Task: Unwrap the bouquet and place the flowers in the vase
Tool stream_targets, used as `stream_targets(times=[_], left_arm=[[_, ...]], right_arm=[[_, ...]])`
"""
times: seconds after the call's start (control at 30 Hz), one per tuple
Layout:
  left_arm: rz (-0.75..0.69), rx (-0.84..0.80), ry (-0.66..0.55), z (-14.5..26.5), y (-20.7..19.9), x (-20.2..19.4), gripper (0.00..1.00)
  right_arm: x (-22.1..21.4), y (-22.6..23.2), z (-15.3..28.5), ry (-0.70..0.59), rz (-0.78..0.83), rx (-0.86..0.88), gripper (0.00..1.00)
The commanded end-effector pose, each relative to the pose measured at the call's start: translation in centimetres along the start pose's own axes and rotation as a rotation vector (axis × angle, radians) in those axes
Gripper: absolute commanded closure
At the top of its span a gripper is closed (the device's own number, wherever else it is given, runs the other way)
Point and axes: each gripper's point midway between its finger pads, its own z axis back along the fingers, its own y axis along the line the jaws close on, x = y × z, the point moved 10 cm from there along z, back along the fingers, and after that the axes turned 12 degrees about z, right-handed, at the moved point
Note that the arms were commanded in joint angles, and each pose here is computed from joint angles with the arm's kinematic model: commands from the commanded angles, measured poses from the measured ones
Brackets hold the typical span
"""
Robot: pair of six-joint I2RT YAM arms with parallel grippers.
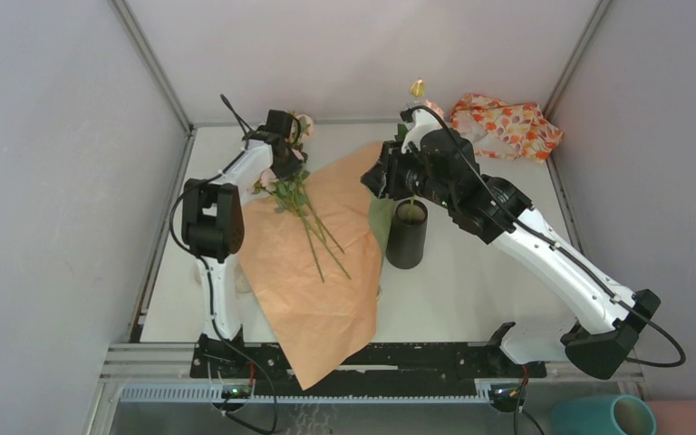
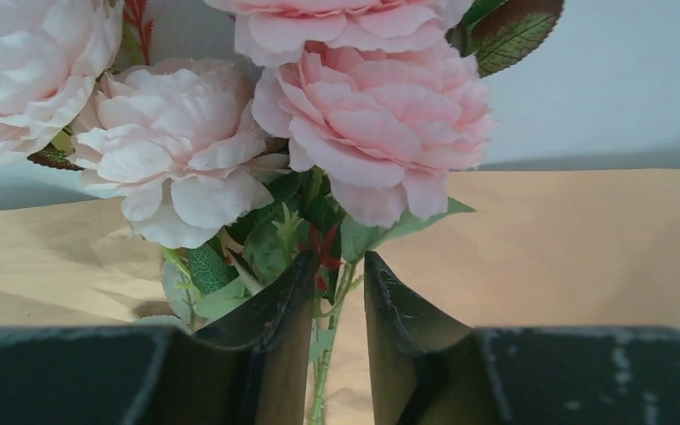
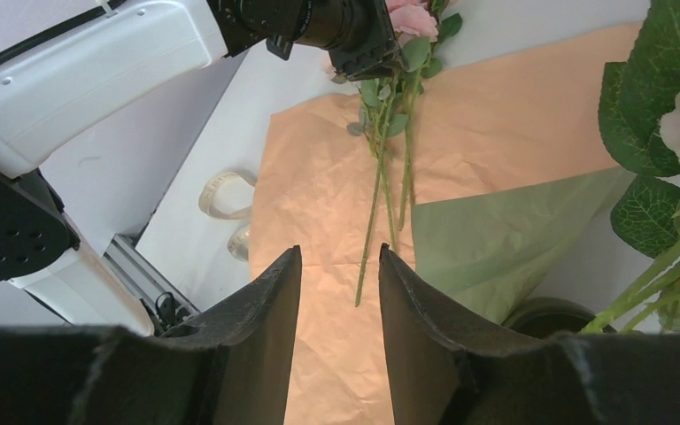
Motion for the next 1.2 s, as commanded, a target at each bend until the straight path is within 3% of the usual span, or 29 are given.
stream_targets(times=[0.0,0.27,0.47,0.53,0.9,1.17], left_arm=[[-0.015,0.010,-0.015,0.1,-0.2,0.5,0.69],[-0.042,0.064,0.003,-1.0,1.0,-0.3,0.68],[-0.058,0.057,0.049,-1.6,1.1,-0.9,0.99],[-0.054,0.042,0.034,-0.6,1.1,-0.6,1.00],[-0.056,-0.171,-0.246,14.3,0.5,3.9,1.00],[-0.065,-0.378,-0.407,22.9,2.4,4.5,1.00]], right_arm=[[1.2,-0.1,1.2,-0.083,-0.035,0.027,0.54],[0.7,-0.4,0.5,-0.065,-0.069,0.053,0.54],[0.4,-0.6,0.3,-0.056,-0.086,0.049,0.55],[0.3,-0.7,0.5,-0.060,-0.091,0.043,0.55],[0.2,-0.8,0.6,-0.080,-0.110,0.048,0.56],[0.1,-0.4,0.5,-0.077,-0.088,0.078,0.56]])
